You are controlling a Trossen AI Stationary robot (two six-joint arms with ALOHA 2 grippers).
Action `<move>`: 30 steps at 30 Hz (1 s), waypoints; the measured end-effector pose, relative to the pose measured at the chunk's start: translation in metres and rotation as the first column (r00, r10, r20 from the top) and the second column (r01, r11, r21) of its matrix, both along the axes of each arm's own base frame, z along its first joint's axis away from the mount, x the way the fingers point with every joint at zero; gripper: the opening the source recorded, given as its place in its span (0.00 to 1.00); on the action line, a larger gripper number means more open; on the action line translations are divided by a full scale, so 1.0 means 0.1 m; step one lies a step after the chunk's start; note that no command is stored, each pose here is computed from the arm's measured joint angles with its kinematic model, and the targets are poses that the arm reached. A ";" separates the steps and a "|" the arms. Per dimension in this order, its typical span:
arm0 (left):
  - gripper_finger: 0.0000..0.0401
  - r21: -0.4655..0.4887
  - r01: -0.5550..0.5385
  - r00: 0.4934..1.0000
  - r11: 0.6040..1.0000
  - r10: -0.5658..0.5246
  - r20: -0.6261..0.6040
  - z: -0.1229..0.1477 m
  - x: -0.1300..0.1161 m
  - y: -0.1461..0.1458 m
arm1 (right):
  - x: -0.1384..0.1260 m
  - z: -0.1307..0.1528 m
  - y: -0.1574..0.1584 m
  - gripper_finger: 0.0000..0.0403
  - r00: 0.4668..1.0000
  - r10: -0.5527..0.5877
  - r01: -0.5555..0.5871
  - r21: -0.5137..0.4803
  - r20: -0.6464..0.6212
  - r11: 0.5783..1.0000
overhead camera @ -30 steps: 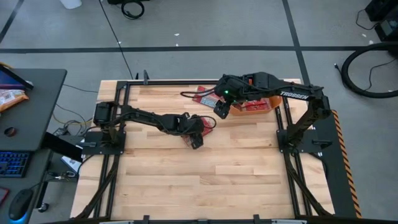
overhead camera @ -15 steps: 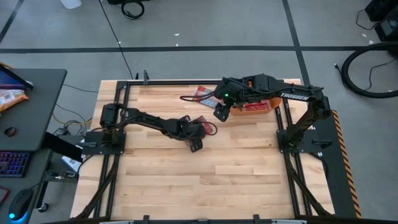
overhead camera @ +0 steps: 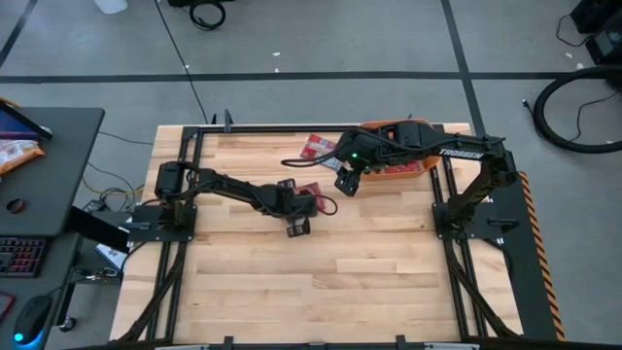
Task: Sort popcorn bags into baskets
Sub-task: Put the red popcorn bag into the orange bin
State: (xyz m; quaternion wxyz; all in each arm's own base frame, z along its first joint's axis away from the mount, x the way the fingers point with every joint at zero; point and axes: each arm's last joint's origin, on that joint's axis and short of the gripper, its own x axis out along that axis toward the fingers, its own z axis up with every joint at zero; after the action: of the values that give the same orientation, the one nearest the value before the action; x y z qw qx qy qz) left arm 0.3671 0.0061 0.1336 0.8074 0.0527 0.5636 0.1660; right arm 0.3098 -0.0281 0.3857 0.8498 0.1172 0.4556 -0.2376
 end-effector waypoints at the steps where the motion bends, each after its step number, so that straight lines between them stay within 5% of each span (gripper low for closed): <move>1: 0.06 0.002 0.004 1.000 1.000 -0.004 -0.004 0.00 0.00 0.00 | 0.00 0.00 0.00 0.67 1.000 0.000 0.000 0.000 -0.004 1.000; 13: 0.01 -0.054 0.075 0.997 0.996 -0.075 -0.001 0.20 0.00 -0.03 | -0.03 -0.02 0.00 0.67 0.980 0.169 -0.177 -0.075 -0.102 0.981; 30: 0.00 -0.095 0.171 0.979 0.981 -0.158 0.130 0.71 -0.12 0.04 | -0.02 -0.14 -0.03 0.67 0.956 0.243 -0.252 -0.039 -0.166 0.967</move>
State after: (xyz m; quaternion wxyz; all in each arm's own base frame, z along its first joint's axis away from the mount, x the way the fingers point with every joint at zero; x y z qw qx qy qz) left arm 0.3553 0.0105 0.2050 0.8531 0.0464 0.5148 0.0715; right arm 0.3076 -0.0310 0.3716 0.8368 0.0143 0.5260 -0.1514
